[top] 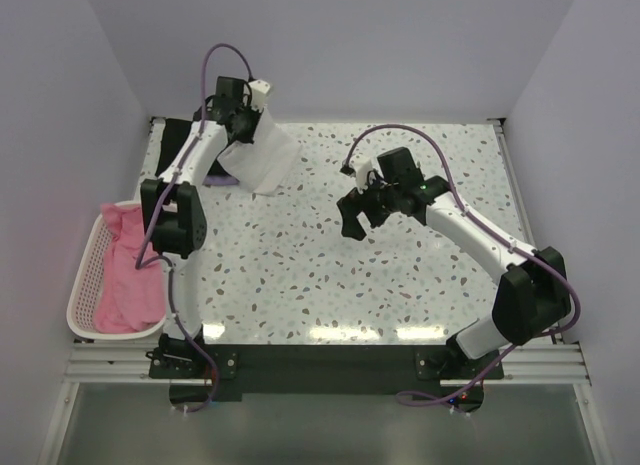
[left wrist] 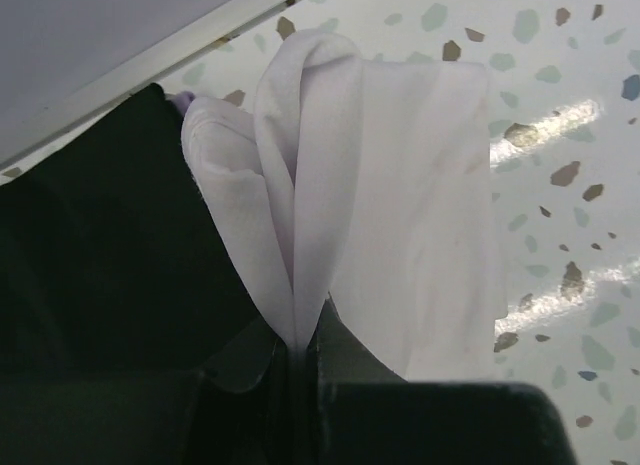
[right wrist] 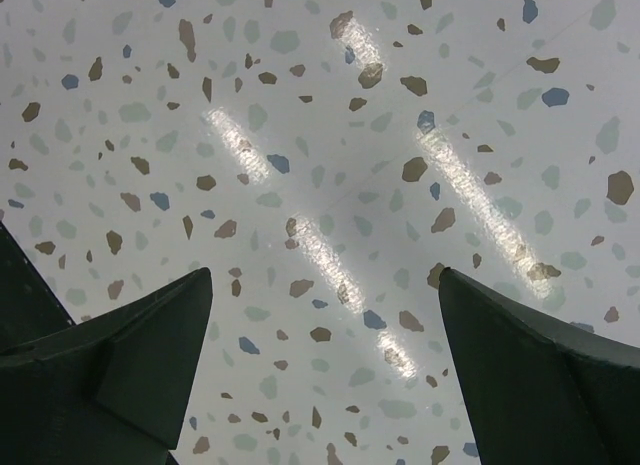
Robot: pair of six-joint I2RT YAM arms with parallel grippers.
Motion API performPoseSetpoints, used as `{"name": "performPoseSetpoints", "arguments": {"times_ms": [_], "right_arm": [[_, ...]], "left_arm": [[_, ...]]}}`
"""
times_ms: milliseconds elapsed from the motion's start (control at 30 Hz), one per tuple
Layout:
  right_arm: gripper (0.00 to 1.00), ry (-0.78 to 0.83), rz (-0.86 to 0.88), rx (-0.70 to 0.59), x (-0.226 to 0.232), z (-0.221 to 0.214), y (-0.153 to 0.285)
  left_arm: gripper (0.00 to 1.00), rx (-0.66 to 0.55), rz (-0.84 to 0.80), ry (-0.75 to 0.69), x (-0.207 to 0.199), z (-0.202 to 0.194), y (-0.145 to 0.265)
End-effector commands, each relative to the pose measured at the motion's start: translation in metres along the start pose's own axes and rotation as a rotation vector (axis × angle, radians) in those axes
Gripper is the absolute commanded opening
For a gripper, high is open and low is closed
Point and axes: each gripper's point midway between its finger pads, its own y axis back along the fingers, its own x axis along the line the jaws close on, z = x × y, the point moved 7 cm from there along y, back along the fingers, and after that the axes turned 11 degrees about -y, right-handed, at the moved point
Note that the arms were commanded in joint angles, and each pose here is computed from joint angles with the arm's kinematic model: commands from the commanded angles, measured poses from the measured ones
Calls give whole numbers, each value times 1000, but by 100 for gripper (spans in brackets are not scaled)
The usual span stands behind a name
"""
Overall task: Fold and stack the t-shirts
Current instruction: Neatly place the folded tshirt to the corner
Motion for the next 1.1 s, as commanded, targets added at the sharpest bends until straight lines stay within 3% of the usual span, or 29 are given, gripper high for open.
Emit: {"name": "performPoseSetpoints", "arguments": {"times_ms": [0,200,467,1067], "right_arm": [[99,-17,-6,-25,2,5,7],[99,-26,-4,-23,3,4,9],[99,-31,-4,-22,4,4,10],[99,-25,-23,-18,2,1,11]], "left_arm": [[0,-38,148,-92,36,11,11],[0,-76,263,-107,68,19,27],[0,-106,295,-109,83,23,55],[0,-160,238,-66,79,36,96]]}}
